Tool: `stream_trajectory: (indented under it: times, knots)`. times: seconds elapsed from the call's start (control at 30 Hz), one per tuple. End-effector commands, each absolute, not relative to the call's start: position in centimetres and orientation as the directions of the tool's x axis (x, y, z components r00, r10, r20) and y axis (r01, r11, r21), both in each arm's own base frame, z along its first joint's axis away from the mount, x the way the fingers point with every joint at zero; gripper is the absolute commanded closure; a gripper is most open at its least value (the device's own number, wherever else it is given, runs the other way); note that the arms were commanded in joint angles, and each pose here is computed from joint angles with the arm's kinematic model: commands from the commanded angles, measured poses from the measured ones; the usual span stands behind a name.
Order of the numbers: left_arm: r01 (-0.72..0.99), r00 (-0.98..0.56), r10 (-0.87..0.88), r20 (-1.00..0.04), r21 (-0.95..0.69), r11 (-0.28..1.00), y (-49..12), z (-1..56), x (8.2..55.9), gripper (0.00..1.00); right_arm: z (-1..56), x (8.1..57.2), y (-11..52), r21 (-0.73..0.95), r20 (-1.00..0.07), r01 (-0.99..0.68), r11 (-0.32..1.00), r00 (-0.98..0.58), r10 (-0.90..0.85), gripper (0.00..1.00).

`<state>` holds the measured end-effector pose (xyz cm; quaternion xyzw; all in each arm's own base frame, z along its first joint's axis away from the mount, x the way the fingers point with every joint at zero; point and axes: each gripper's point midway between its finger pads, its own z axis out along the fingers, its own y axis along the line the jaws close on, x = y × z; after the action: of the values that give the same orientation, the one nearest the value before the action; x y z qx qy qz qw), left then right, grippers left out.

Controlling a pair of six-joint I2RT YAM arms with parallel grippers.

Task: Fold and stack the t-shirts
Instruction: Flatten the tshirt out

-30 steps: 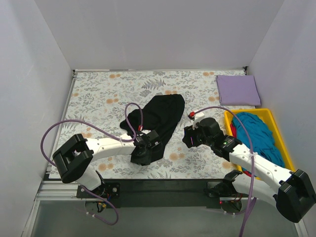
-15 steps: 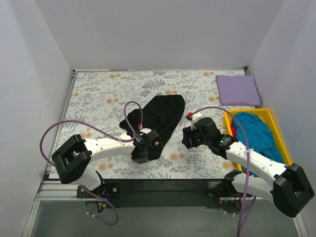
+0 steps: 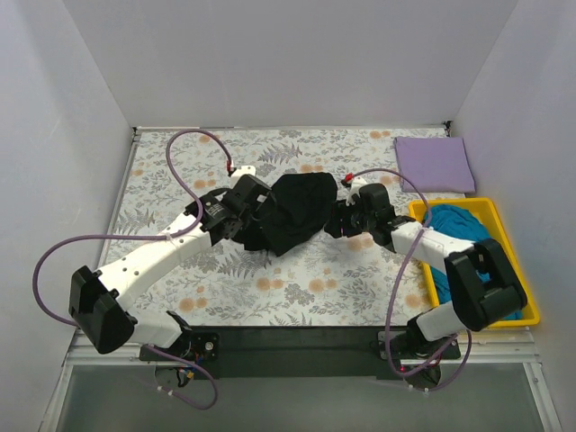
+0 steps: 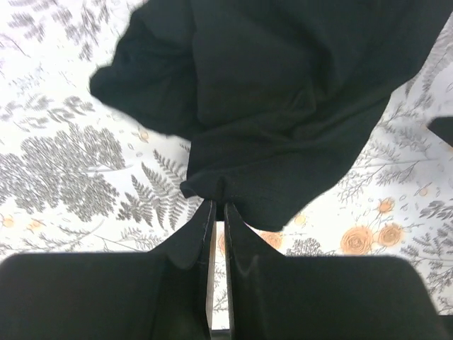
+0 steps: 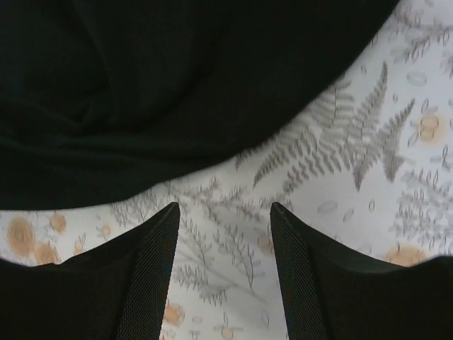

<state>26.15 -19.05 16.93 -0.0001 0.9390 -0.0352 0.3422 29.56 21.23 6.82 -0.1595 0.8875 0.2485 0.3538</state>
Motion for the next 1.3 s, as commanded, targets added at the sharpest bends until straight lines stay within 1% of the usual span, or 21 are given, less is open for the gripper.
stream_trajectory:
  times: [0.0, 0.13, 0.23, 0.27, 0.33, 0.37, 0.4, 0.43, 0.47, 0.53, 0.63, 0.67, 0.73, 0.8, 0.83, 0.97, 1.1, 1.27]
  knots:
    - [0.060, -0.691, -0.005, -0.722, -0.064, 0.996, -18.9, 21.1, 27.8, 1.00, 10.4, 33.6, 24.5, 0.400, -0.782, -0.543, 0.738, -0.623, -0.035, 0.39]
    - [0.073, -0.659, -0.009, -0.752, -0.076, 0.994, -19.1, 23.3, 28.6, 1.00, 9.0, 35.9, 26.0, 0.435, -0.766, -0.540, 0.721, -0.642, -0.018, 0.39]
    - [0.071, -0.633, -0.019, -0.774, -0.083, 0.994, -18.8, 24.8, 29.2, 1.00, 7.5, 36.6, 26.6, 0.463, -0.744, -0.527, 0.713, -0.668, -0.010, 0.40]
    - [0.069, -0.627, -0.021, -0.779, -0.083, 0.994, -18.7, 25.2, 29.3, 1.00, 7.7, 37.1, 27.0, 0.464, -0.752, -0.533, 0.707, -0.659, -0.003, 0.40]
    - [0.062, -0.603, -0.028, -0.797, -0.081, 0.995, -18.2, 26.4, 29.7, 1.00, 7.2, 37.5, 27.0, 0.463, -0.751, -0.534, 0.708, -0.661, -0.007, 0.49]
    - [0.056, -0.594, -0.031, -0.804, -0.080, 0.995, -17.8, 26.9, 29.8, 1.00, 7.5, 38.0, 27.1, 0.458, -0.760, -0.541, 0.705, -0.650, -0.005, 0.53]
    - [0.052, -0.582, -0.030, -0.812, -0.075, 0.996, -17.4, 27.4, 30.0, 1.00, 7.6, 38.2, 26.9, 0.456, -0.764, -0.548, 0.701, -0.645, -0.007, 0.67]
    - [0.048, -0.572, -0.034, -0.819, -0.075, 0.996, -17.2, 28.0, 30.2, 1.00, 8.1, 38.5, 26.8, 0.447, -0.776, -0.563, 0.696, -0.630, -0.011, 0.77]
    - [0.036, -0.559, -0.044, -0.828, -0.077, 0.996, -16.7, 28.6, 30.4, 1.00, 8.9, 38.7, 26.8, 0.450, -0.784, -0.577, 0.682, -0.621, -0.009, 0.98]
    - [0.011, -0.528, -0.041, -0.849, -0.055, 0.998, -15.6, 29.8, 30.7, 1.00, 11.7, 39.4, 25.6, 0.426, -0.819, -0.586, 0.690, -0.574, 0.018, 0.99]
    - [-0.048, -0.471, -0.047, -0.881, -0.028, 0.998, -13.1, 31.9, 31.5, 1.00, 16.1, 40.6, 23.2, 0.325, -0.868, -0.573, 0.752, -0.497, -0.003, 0.99]
    - [-0.078, -0.440, -0.067, -0.895, -0.036, 0.996, -12.0, 33.2, 31.8, 1.00, 17.2, 41.3, 22.1, 0.258, -0.886, -0.565, 0.784, -0.463, -0.042, 0.99]
    - [-0.103, -0.397, -0.081, -0.914, -0.043, 0.994, -10.9, 34.8, 32.3, 1.00, 21.4, 42.1, 21.5, 0.191, -0.904, -0.570, 0.799, -0.419, -0.083, 0.99]
    - [-0.128, -0.355, -0.086, -0.931, -0.043, 0.991, -9.9, 36.4, 32.7, 1.00, 22.6, 42.5, 20.6, 0.133, -0.897, -0.556, 0.821, -0.420, -0.139, 0.99]
    - [-0.137, -0.348, -0.085, -0.933, -0.039, 0.990, -9.6, 36.6, 32.9, 1.00, 24.5, 42.6, 20.3, 0.122, -0.892, -0.548, 0.827, -0.427, -0.151, 0.99]
    - [-0.132, -0.340, -0.102, -0.935, -0.060, 0.989, -9.6, 37.2, 32.7, 1.00, 26.0, 42.4, 19.2, 0.080, -0.868, -0.524, 0.848, -0.455, -0.199, 0.99]
    - [-0.132, -0.308, -0.104, -0.946, -0.066, 0.989, -9.1, 38.4, 32.4, 1.00, 27.9, 41.5, 19.0, 0.076, -0.885, -0.530, 0.845, -0.426, -0.187, 0.99]
    - [-0.114, -0.313, -0.101, -0.944, -0.069, 0.991, -9.5, 38.2, 32.6, 1.00, 28.1, 41.7, 20.1, 0.096, -0.886, -0.573, 0.814, -0.423, -0.193, 0.99]
